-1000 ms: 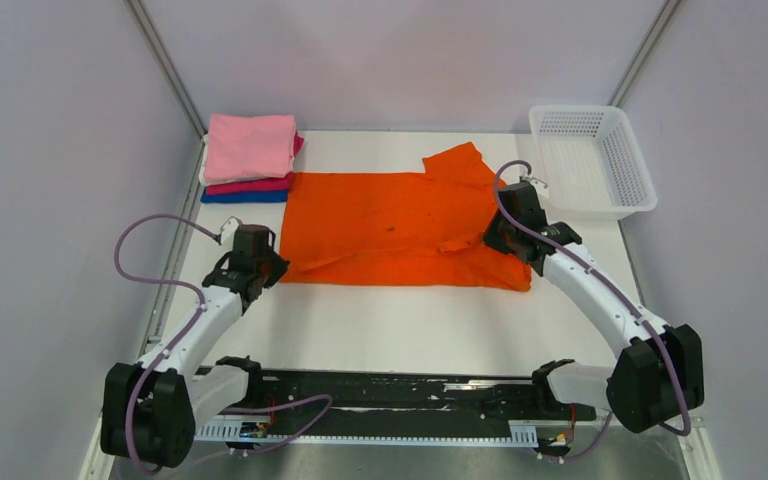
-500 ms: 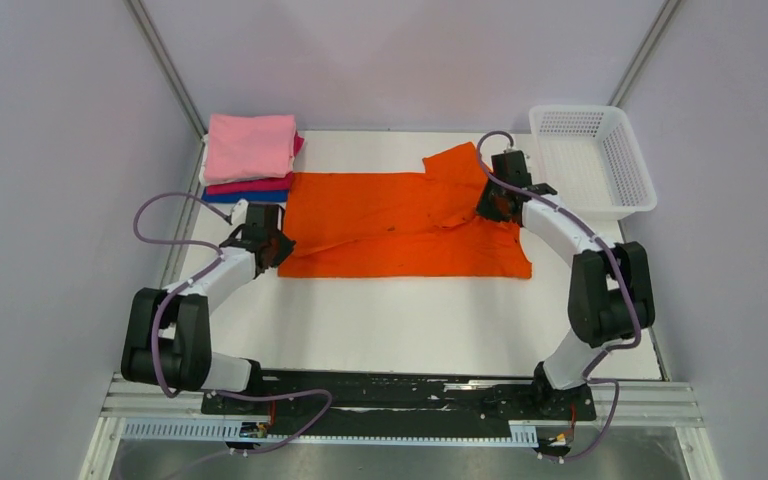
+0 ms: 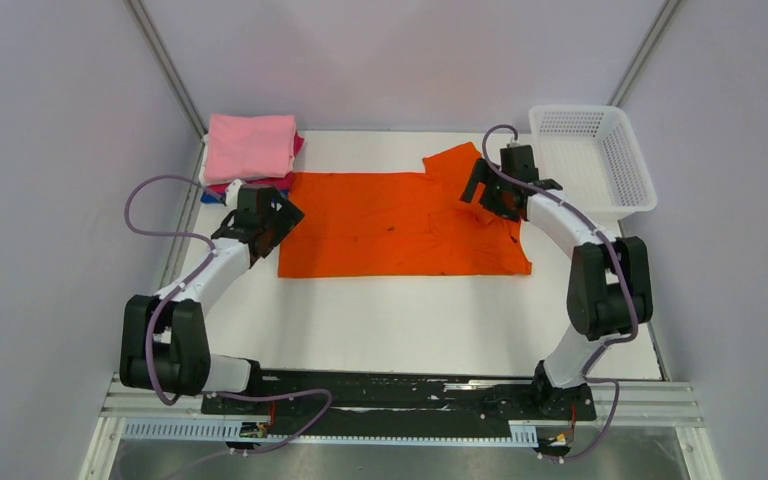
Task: Fold and stack the t-shirts
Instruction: Fold the flattened tshirt in 1/3 of the way
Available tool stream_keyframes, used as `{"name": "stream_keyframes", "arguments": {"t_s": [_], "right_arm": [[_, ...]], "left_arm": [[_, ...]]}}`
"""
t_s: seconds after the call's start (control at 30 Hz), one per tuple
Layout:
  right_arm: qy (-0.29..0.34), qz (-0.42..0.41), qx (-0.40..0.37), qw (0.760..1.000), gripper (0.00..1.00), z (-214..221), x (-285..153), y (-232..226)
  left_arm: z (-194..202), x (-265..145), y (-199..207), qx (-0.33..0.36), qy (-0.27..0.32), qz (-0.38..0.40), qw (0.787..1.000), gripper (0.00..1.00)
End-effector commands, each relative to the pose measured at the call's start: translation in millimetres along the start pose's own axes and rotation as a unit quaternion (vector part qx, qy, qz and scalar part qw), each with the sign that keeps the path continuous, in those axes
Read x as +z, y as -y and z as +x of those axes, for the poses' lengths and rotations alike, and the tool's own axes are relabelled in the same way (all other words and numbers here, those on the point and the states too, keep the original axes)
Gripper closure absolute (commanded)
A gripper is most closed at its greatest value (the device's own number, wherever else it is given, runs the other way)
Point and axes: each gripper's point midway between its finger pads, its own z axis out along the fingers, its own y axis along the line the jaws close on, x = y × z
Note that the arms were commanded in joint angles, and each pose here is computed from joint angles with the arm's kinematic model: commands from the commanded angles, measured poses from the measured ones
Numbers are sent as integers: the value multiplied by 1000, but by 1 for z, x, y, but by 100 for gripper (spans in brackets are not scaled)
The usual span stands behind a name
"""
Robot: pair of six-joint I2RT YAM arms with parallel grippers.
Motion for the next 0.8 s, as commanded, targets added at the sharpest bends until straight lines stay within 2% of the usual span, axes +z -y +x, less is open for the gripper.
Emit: {"name": "stream_keyframes", "arguments": {"t_s": [0.0, 0.1, 0.23, 0.33, 0.57, 0.67, 0.77], "right_arm": [[-29, -50, 18, 998, 0, 37, -30, -8], [-46, -87, 15, 995, 0, 59, -32, -18], [-46, -92, 14, 995, 0, 58, -12, -23], [-19, -68, 11, 997, 0, 38, 16, -22], [92, 28, 0, 995, 0, -44, 83, -5], [126, 26, -27, 991, 0, -78, 88, -16], [137, 11, -44, 990, 0, -90, 75, -28]], "left_arm": [[13, -21, 37, 36, -45, 111, 992, 0], [36, -20, 44, 59, -81, 137, 985, 0], [58, -10, 47, 69, -118, 153, 979, 0], [68, 0, 43, 72, -131, 148, 978, 0], [77, 18, 21, 92, -141, 99, 981, 0], [75, 19, 18, 102, -139, 90, 981, 0], [70, 18, 18, 109, -134, 85, 981, 0]]}}
